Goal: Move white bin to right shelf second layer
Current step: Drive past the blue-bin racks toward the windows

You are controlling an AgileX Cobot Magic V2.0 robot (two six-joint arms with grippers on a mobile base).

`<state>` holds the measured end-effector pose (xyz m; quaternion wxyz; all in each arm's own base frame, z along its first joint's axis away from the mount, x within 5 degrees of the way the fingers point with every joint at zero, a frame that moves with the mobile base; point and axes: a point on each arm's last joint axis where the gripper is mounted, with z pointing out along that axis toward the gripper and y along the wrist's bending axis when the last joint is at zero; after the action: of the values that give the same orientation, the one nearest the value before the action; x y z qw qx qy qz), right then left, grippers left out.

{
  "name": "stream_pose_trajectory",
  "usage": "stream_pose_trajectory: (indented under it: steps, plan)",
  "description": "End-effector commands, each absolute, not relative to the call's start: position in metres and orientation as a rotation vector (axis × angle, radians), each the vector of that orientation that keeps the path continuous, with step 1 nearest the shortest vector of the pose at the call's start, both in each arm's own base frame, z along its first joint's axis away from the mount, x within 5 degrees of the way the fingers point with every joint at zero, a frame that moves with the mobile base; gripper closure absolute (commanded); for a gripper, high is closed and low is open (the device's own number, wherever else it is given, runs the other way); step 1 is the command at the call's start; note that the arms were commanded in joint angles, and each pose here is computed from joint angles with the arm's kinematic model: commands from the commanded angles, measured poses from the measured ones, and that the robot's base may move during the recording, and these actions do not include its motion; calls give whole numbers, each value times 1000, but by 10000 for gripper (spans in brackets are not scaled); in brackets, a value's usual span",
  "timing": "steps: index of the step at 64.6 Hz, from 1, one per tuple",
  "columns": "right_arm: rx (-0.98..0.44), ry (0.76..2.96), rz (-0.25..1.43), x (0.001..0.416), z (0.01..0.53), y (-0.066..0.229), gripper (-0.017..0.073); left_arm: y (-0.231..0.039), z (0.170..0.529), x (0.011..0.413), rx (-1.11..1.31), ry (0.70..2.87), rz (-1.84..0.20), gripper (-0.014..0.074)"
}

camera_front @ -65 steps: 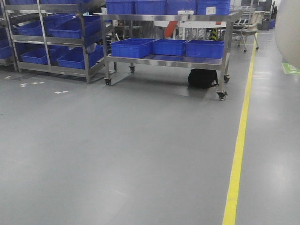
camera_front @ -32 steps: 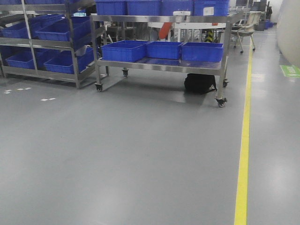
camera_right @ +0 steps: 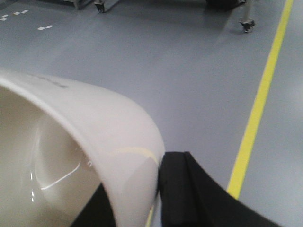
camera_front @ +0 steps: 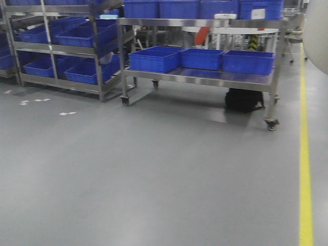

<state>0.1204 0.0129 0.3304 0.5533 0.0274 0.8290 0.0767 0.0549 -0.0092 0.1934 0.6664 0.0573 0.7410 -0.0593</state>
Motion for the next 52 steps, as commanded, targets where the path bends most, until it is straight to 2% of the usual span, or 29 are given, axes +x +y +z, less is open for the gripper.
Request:
stream_pose_trajectory:
  steps: [1, 52]
  plan:
    - [64, 1837, 187, 123, 348, 12, 507, -10, 193, 55, 123, 1594, -149, 509]
    - [64, 1838, 187, 123, 348, 12, 507, -10, 193, 55, 123, 1594, -149, 509]
